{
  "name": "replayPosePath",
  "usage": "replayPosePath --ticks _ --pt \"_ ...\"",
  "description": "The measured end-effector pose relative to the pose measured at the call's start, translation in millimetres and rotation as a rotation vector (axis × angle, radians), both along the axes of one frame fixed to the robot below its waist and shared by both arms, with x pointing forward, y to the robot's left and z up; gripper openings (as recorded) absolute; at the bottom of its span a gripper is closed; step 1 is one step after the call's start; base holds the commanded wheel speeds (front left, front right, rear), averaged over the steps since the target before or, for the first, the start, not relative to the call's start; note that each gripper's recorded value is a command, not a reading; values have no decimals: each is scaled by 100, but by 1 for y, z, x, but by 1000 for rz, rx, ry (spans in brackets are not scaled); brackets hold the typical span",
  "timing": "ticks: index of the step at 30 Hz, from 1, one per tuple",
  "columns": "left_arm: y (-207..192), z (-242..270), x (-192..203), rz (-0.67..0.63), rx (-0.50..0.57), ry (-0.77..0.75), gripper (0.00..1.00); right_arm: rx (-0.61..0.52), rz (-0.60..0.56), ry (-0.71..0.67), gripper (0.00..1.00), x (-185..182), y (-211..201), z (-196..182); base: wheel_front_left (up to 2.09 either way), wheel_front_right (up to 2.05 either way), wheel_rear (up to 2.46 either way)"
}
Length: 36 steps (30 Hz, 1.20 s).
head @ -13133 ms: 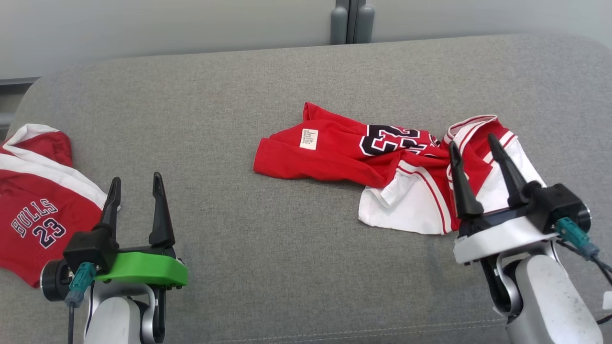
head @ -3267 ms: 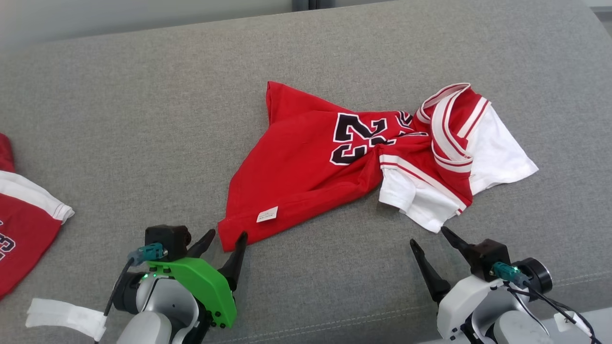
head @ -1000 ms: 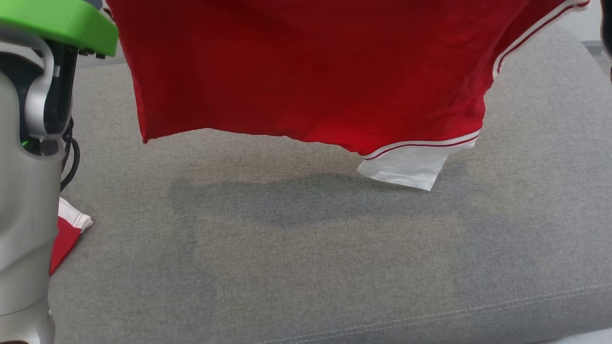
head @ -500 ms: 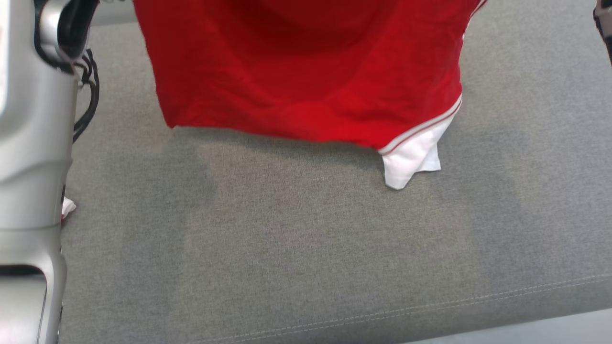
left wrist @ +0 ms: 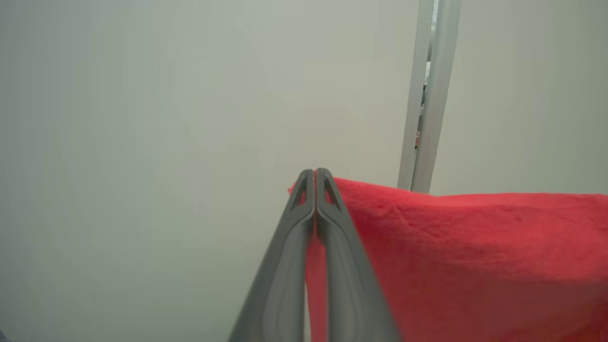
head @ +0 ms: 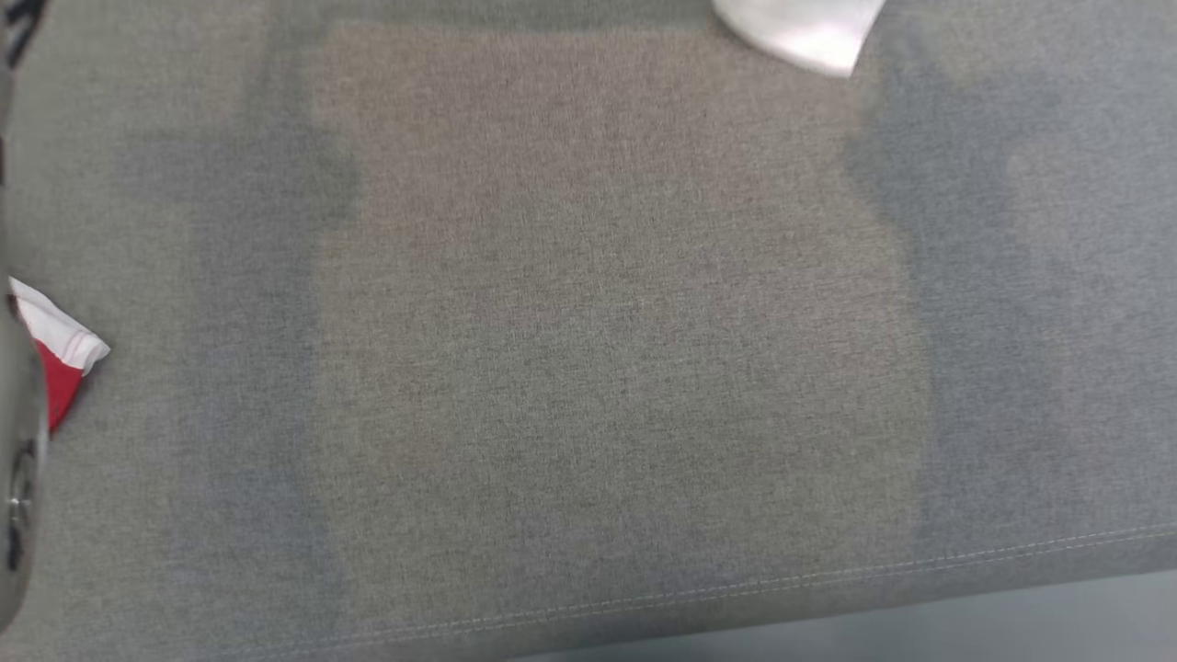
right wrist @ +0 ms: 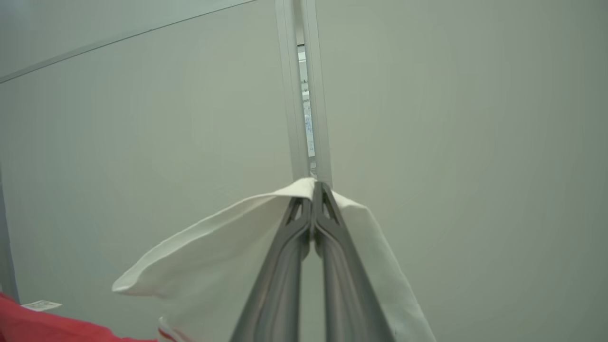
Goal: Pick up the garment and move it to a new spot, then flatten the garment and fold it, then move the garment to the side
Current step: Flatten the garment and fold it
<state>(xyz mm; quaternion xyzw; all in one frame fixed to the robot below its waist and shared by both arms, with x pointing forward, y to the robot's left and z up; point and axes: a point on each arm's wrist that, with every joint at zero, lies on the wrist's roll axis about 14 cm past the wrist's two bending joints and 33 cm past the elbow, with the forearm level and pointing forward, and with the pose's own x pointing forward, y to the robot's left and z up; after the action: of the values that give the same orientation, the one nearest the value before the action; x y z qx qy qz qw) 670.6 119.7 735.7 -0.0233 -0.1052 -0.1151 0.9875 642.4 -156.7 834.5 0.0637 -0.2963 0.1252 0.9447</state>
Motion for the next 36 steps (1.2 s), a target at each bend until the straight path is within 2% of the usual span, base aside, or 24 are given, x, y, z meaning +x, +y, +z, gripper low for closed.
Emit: replayPosePath --ticks 3,9,14,18,20,24,27,31,36 --pt "8 4 11 28 8 -75 0 26 17 -26 0 10 8 5 0 0 0" --pt "6 -54 35 13 -11 -22 0 31 58 56 0 42 26 -45 0 0 0" --pt "-9 -152 38 -31 -35 114 0 70 121 198 0 62 36 -131 0 0 0" --pt "-11 -219 23 -38 -73 212 0 97 164 314 0 58 35 -205 0 0 0" --pt "-12 -240 11 -48 -61 239 0 142 183 342 0 46 31 -226 0 0 0" --pt "-16 -245 -10 -62 -97 192 0 220 195 398 0 15 18 -268 0 0 0" --pt "-16 -266 -40 -64 -111 208 0 275 202 482 0 -22 17 -309 0 0 0" --pt "-12 -268 -76 -50 -127 186 0 363 185 554 0 -68 10 -339 0 0 0" --pt "-4 -286 -130 -20 -161 238 0 448 141 672 0 -128 5 -376 0 0 0"
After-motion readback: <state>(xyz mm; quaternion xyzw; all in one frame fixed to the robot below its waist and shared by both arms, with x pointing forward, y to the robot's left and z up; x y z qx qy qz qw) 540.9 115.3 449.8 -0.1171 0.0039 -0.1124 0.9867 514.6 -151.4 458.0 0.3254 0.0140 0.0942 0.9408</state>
